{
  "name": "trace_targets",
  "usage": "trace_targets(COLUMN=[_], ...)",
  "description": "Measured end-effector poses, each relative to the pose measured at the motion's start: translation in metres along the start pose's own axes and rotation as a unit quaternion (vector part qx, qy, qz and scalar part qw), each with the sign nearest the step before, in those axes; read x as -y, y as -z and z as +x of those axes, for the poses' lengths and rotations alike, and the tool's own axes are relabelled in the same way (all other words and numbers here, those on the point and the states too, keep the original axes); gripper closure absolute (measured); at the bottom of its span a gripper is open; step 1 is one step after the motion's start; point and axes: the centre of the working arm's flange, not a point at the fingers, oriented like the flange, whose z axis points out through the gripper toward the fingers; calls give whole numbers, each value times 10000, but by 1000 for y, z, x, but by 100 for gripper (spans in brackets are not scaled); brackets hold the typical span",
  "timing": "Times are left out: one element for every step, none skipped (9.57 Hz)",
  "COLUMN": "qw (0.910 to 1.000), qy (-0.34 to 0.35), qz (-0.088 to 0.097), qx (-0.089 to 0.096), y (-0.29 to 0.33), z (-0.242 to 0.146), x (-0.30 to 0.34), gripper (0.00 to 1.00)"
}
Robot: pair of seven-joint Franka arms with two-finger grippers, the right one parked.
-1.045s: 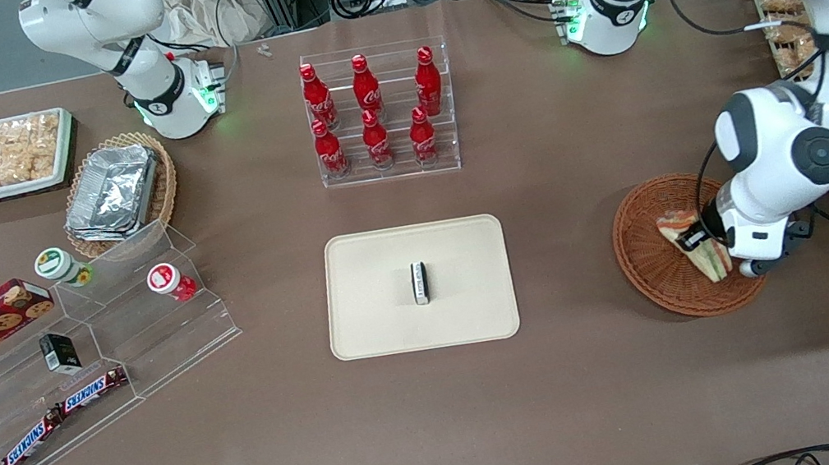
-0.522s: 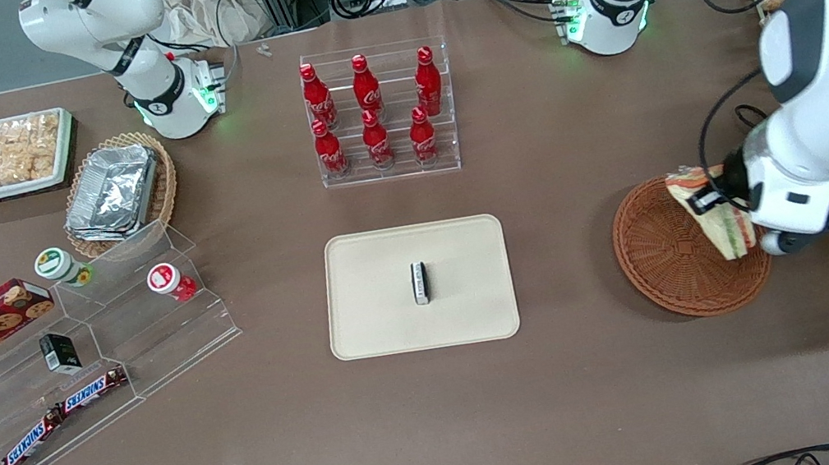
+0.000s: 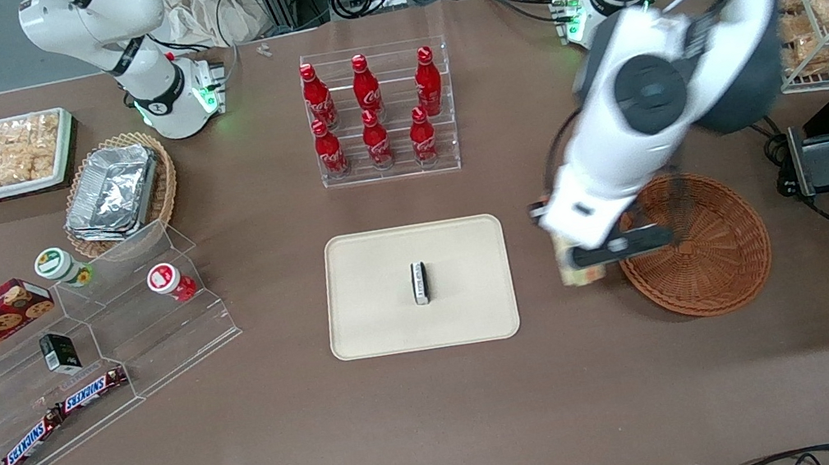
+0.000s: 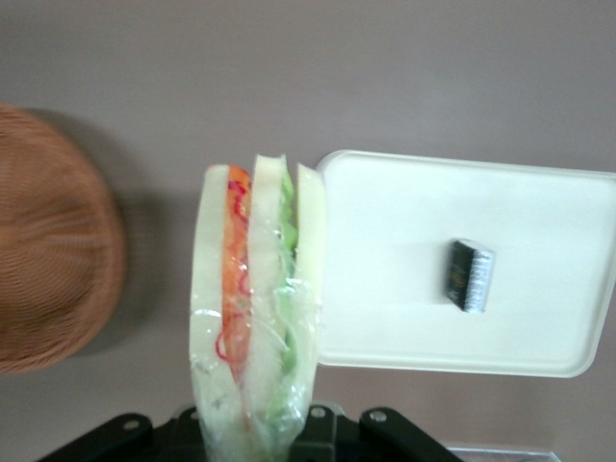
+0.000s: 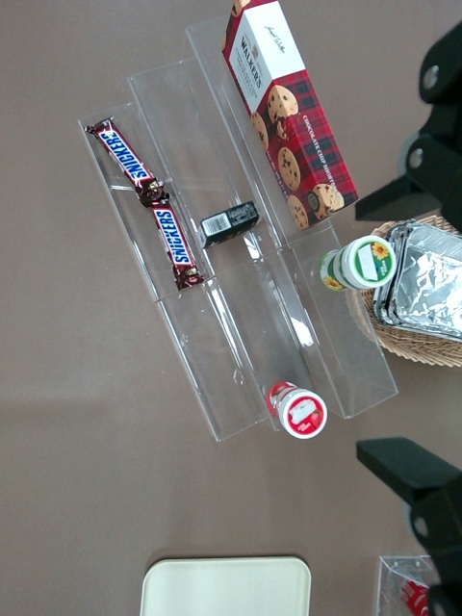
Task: Place sandwich from basket to tray
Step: 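Lift the sandwich and carry it with the left gripper toward the cream tray, then lower the sandwich onto the tray beside the black packet and release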
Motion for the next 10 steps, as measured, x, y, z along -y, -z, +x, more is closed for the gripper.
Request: trace_targets(qw=[9998,9995,9993,9993,9993,9990,9984,9977,9972,9968], qy=[-124,-171,-219,-284,-352,-429,-511,-575,-612,-626], qz=[-107,-194,-236,-211,-138,-64,4,70,123,156], qx=[-104,-172,-182,-102,26,145,249,342,419,463], y=[-35,-72,-109,-148,-177,-198,-213,-225,-233,-237], z=[-3,-2,1,-2,-6,-10,-12,-15,-18,-20], x=[-32,-51,-60,-69,-73,-73,-71,-67,-64,-62], gripper=[80,82,83,83,83,83,83,83,81,68])
